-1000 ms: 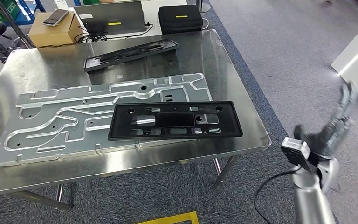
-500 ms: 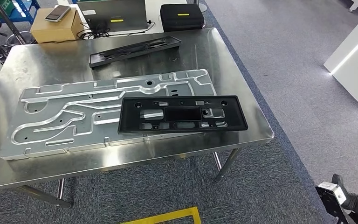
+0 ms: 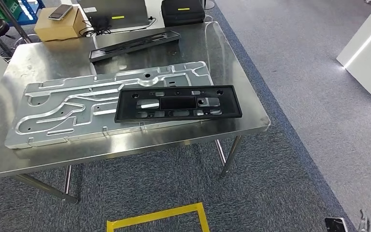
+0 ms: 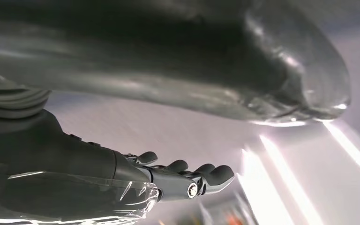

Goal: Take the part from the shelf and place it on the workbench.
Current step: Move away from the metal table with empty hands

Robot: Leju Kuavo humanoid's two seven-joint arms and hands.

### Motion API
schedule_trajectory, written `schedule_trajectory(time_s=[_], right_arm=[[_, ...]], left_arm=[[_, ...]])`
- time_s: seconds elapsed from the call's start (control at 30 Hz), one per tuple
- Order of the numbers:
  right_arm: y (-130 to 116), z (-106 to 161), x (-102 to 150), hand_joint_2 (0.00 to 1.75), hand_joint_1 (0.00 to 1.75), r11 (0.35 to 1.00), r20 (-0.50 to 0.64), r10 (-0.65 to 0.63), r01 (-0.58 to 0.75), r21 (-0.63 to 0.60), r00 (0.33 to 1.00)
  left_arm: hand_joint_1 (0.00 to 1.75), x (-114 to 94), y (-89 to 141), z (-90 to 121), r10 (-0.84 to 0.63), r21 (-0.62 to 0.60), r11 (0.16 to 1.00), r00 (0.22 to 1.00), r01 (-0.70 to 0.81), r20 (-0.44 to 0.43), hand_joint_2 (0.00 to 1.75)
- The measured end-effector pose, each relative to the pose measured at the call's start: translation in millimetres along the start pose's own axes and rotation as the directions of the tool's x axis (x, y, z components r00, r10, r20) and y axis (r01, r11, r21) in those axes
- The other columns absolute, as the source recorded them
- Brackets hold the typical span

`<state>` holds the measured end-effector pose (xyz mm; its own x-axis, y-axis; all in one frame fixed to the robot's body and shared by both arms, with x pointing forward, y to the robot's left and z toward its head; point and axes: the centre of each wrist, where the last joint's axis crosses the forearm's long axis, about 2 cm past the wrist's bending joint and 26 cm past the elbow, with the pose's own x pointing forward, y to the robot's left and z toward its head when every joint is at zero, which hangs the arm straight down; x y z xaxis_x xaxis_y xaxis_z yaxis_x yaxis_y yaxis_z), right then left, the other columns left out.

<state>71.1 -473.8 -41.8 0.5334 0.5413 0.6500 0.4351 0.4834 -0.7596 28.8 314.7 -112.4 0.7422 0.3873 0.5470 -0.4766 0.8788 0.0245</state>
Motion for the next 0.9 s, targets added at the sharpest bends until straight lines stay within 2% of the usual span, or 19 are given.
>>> schedule_trajectory(time_s=[0.17,0.43,0.57,0.9], right_arm=[[39,48,-15,0.00,0.00,0.978,-0.285,0.012,0.048,0.205,0.959],[71,86,-10,0.00,0.00,0.902,-0.555,0.089,0.170,0.398,0.827],[81,94,-4,0.00,0.00,0.849,-0.609,0.132,0.228,0.476,0.782],[100,115,9,0.00,0.00,0.757,-0.627,0.216,0.277,0.592,0.748]], left_arm=[[0.00,2,-2,-1,0.002,-0.001,1.000,1.000,-0.002,0.011,0.00],[0.00,-1,-1,1,-0.008,-0.003,1.000,1.000,0.008,0.010,0.00],[0.00,-1,-1,0,-0.018,-0.007,1.000,1.000,0.018,0.015,0.00],[0.00,-1,0,0,-0.044,-0.019,0.999,0.999,0.044,0.016,0.00]])
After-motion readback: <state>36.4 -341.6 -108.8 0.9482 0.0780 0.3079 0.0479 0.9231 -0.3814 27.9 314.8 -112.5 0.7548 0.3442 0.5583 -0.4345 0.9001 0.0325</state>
